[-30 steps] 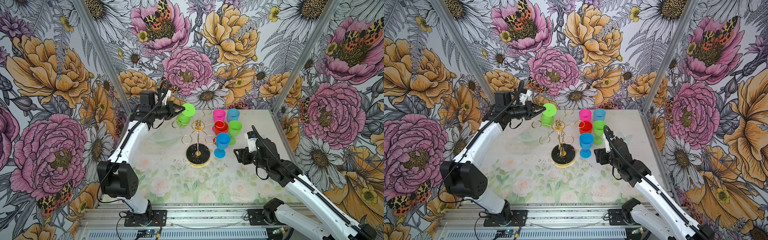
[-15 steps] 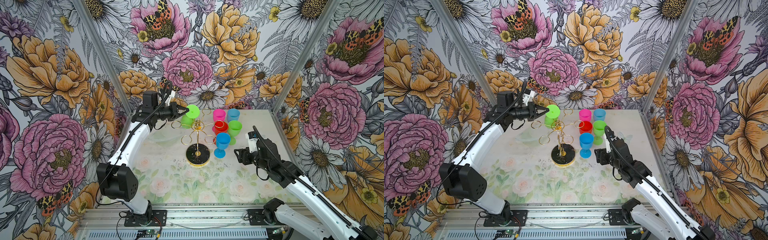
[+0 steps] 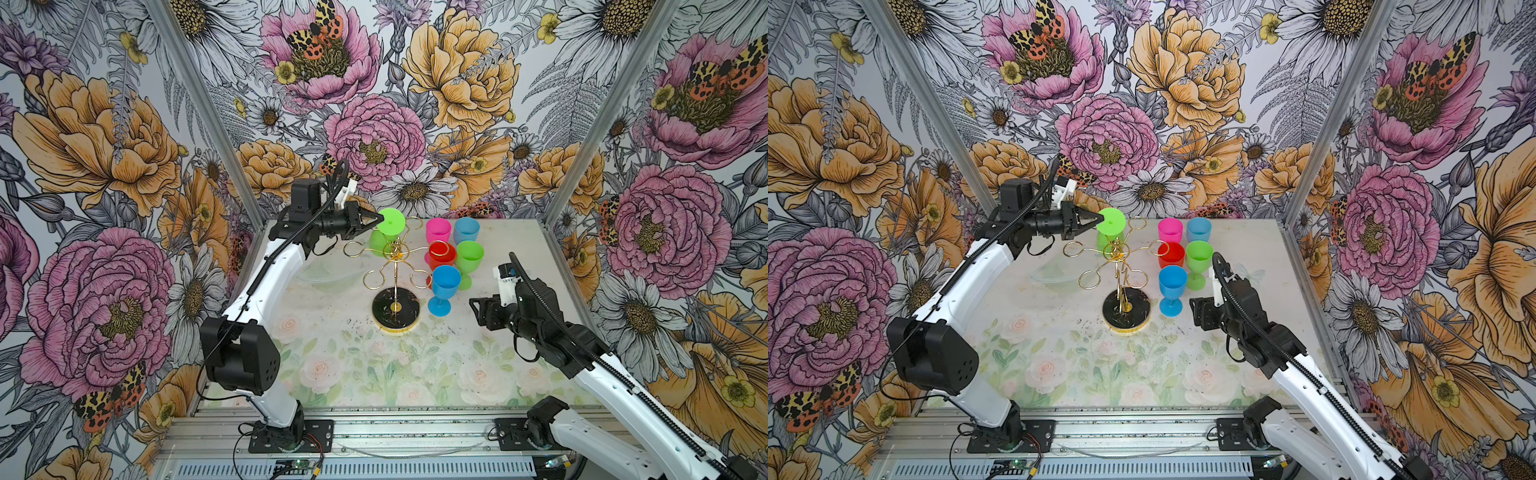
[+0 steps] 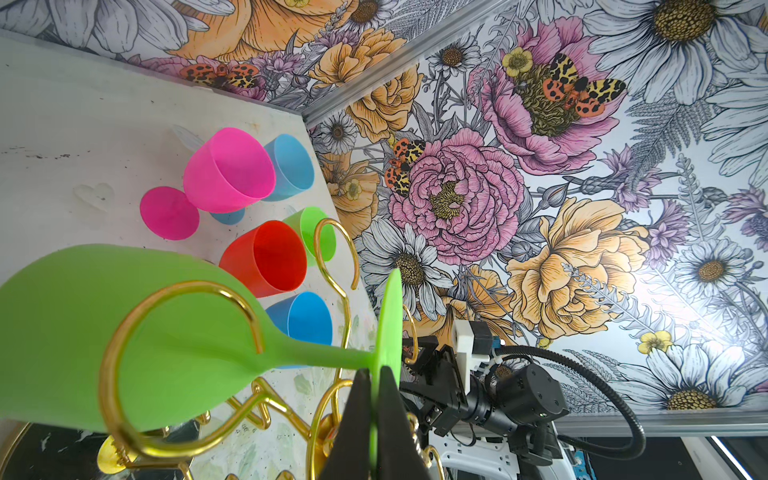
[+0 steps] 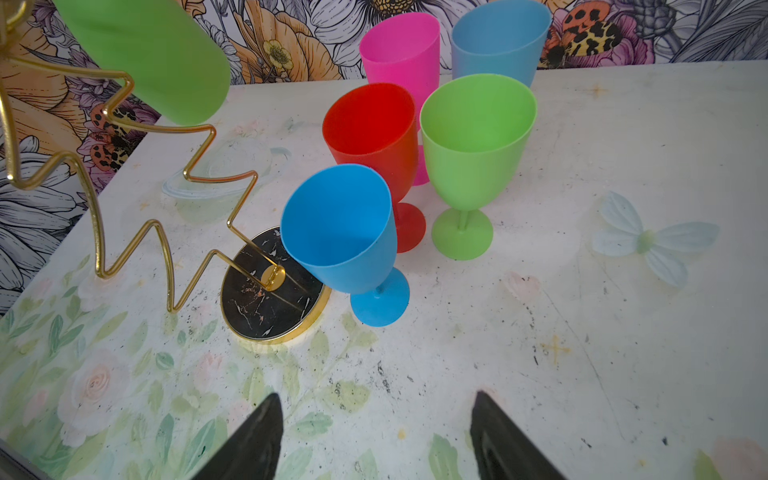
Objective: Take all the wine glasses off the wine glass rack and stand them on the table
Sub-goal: 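Lift the green glass off the rack toward the robot with the left gripper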
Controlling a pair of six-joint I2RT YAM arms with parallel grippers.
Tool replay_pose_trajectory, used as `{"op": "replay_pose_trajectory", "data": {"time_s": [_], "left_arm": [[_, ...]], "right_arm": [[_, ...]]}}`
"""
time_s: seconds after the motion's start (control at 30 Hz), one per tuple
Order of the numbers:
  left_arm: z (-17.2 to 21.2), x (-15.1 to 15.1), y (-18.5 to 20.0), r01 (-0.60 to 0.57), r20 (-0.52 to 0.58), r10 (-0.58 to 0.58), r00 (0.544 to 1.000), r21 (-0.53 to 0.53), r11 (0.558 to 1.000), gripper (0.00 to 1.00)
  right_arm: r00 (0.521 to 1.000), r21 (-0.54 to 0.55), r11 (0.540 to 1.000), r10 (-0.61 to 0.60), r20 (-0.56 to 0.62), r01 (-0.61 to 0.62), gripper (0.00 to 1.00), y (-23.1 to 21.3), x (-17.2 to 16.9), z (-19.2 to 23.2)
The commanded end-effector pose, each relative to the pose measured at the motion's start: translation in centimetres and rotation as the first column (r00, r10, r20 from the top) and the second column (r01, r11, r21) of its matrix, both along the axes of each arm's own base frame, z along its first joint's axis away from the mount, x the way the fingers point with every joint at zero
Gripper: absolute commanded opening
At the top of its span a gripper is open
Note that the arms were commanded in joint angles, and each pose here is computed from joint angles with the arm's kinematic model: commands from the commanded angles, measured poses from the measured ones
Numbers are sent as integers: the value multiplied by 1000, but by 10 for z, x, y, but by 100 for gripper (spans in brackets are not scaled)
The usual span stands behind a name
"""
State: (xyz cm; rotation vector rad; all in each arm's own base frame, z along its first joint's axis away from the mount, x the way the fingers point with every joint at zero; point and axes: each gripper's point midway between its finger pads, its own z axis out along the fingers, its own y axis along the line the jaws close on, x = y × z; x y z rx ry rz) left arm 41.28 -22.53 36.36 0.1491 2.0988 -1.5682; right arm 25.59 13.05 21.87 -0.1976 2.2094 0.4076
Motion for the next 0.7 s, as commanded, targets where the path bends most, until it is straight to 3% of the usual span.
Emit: {"op": "replay_pose_trajectory", "data": {"time_s": [0.0, 0.13, 0.43, 0.67], "left_arm": [[20, 5, -8, 57, 33, -54, 998, -85, 995, 0], [37, 20, -1, 44, 57, -33, 998, -191, 981, 0], [51, 54, 47, -142, 111, 166, 980, -194, 971, 0], [44, 60, 108, -383, 156, 398, 904, -120, 916, 0]], "right_arm": [[1000, 8, 1000, -24, 15, 24, 73, -5, 0, 2], [1000, 9, 1000, -25, 19, 25, 73, -6, -2, 2], [1000, 15, 1000, -22, 18, 22, 73, -6, -4, 1], [1000, 21, 1000, -22, 12, 22, 73, -5, -4, 0]]}}
